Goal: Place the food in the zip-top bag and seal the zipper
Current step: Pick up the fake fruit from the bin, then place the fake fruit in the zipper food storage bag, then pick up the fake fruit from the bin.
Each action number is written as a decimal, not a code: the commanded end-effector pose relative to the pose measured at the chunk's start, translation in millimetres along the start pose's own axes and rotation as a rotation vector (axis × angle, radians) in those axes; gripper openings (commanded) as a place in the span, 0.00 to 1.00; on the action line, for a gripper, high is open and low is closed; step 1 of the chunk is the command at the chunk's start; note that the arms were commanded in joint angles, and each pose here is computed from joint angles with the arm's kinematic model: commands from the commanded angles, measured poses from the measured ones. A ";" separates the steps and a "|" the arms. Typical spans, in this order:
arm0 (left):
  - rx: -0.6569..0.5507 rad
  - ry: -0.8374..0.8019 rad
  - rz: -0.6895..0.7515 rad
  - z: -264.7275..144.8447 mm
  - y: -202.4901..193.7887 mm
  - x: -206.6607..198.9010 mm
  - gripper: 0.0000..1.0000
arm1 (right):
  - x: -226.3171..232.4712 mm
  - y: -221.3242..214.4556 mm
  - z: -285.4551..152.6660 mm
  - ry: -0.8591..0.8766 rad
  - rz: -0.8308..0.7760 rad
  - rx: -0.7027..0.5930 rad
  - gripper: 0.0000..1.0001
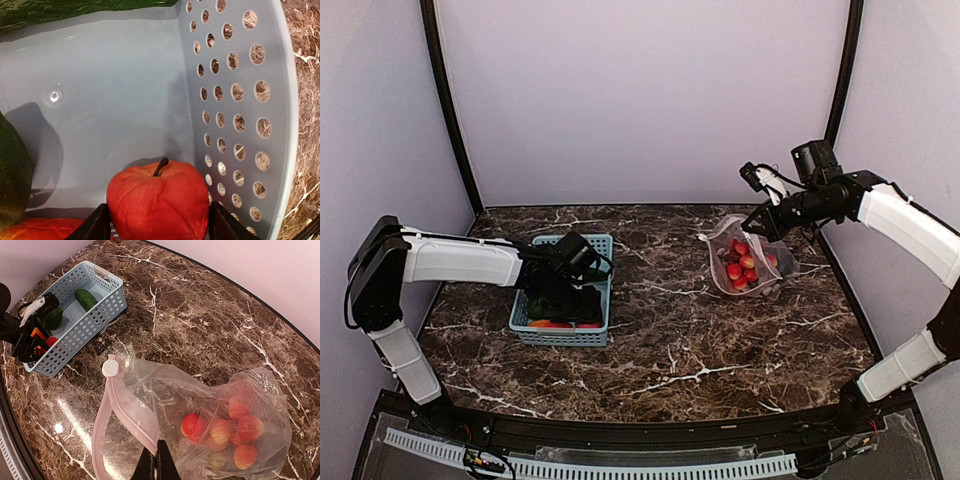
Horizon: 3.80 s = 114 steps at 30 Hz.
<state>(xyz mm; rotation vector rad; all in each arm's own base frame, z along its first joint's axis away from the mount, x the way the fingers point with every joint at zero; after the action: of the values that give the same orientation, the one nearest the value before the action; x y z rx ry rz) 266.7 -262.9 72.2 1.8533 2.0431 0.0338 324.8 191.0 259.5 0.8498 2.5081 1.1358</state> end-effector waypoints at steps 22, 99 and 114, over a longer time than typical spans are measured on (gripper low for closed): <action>-0.473 -0.432 0.246 -169.6 56.3 -70.5 0.28 | 1.2 7.1 -15.0 -0.027 -0.031 -0.027 0.00; -0.176 0.057 0.457 -164.4 17.9 32.4 0.65 | 23.5 42.4 -12.1 0.062 -0.086 -0.061 0.00; 0.130 0.170 0.561 -82.2 22.7 68.5 0.72 | 25.8 34.4 -11.3 0.069 -0.084 -0.044 0.00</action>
<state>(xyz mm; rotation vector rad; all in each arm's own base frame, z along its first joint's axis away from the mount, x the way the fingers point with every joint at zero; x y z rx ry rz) 257.3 -179.8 147.4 2.4469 1.6132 0.2761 316.3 219.4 287.0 0.7294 2.5667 1.1941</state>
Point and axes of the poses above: each gripper's point midway between its finger pads, its own z axis out along the fingers, its own x axis along the line the jaws close on, y = z × x, the point moved 2 cm from there along -z, back along the fingers, and after that the axes turned 8 degrees about -z, right-handed, at the moved point
